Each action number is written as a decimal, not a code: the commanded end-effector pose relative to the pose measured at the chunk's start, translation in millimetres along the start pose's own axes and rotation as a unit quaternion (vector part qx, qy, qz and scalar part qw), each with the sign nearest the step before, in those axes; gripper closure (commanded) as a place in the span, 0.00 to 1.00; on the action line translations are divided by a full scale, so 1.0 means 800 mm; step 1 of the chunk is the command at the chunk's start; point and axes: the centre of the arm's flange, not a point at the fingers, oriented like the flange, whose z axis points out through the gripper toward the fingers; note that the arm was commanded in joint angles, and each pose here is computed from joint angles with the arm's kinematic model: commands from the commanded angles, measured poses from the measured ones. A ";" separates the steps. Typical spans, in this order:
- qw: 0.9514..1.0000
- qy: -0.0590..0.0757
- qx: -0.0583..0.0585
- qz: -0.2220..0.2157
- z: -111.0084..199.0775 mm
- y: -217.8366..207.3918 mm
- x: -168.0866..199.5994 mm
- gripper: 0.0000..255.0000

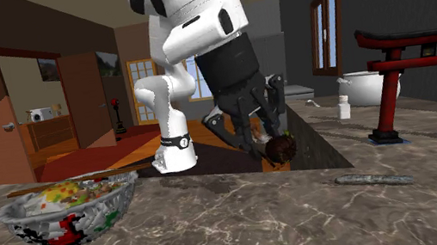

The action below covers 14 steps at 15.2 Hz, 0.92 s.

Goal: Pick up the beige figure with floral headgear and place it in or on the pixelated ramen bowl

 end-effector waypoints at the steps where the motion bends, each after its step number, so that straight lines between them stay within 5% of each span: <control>1: 1.000 0.000 0.000 0.000 -0.013 -0.005 0.000 1.00; 14: 1.000 0.000 0.000 0.000 -0.092 -0.035 0.000 1.00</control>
